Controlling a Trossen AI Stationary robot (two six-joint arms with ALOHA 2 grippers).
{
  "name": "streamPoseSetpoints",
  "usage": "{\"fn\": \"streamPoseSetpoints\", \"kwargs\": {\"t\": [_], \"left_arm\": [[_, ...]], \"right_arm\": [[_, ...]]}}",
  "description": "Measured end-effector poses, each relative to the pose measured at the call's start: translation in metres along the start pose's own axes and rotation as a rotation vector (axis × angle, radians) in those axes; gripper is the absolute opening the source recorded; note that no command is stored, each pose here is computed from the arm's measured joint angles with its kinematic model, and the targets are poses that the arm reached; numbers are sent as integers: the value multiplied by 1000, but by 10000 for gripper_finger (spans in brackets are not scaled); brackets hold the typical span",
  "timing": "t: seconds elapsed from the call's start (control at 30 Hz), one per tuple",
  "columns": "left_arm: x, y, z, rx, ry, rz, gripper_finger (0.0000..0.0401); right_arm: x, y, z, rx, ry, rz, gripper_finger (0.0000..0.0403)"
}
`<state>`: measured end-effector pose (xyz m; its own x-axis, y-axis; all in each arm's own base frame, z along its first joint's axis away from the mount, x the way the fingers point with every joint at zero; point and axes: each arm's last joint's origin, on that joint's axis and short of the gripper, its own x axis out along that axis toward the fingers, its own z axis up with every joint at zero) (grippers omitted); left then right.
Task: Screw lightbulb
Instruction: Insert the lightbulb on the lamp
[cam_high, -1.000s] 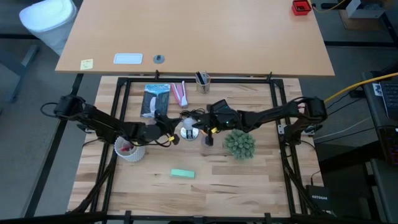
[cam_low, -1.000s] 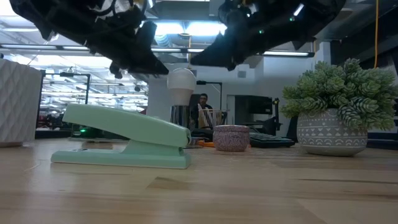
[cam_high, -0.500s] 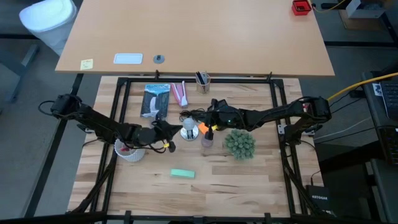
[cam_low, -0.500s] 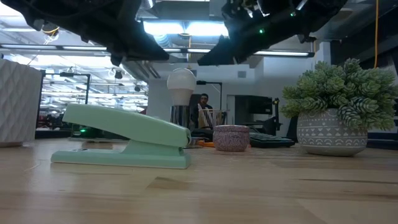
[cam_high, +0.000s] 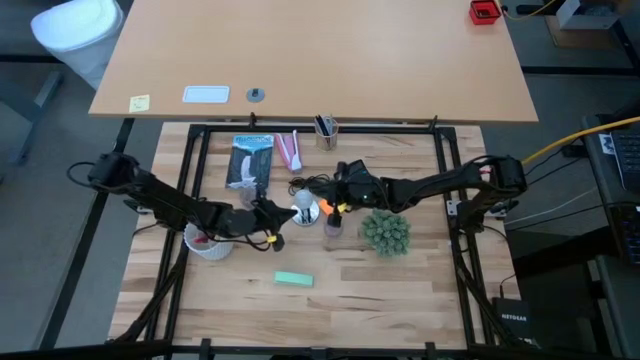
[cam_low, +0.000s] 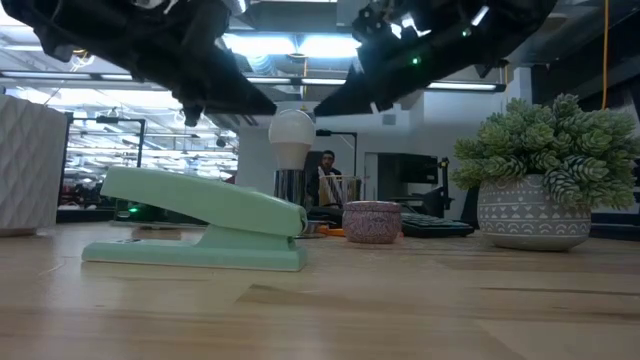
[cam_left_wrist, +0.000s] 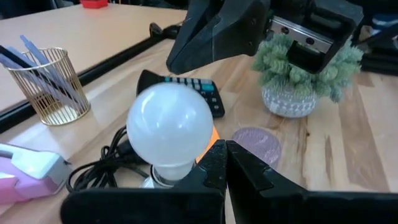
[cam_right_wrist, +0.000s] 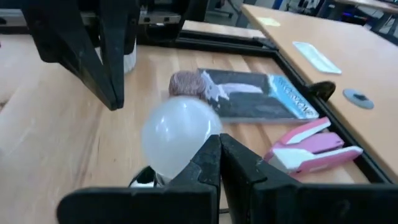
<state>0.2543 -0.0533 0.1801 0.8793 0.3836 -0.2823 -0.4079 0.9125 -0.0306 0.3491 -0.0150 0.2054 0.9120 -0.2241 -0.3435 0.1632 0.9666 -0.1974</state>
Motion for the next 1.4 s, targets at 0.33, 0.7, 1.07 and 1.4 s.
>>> {"fn": "streamPoseSetpoints", "kwargs": {"t": [0.33,0.7,1.07,1.4], "left_arm": [[7,6,-1,-5,-2,31,0],[9,10,0,-7,-1,55,0],[9,12,-2,0,-2,127,0],[11,18,-4,-26,6,213,0]], "right_arm": [[4,1,-5,-1,12,1,12],[4,3,-6,37,19,53,12],[3,5,-6,79,24,129,12],[3,8,-5,89,6,205,12]]}}
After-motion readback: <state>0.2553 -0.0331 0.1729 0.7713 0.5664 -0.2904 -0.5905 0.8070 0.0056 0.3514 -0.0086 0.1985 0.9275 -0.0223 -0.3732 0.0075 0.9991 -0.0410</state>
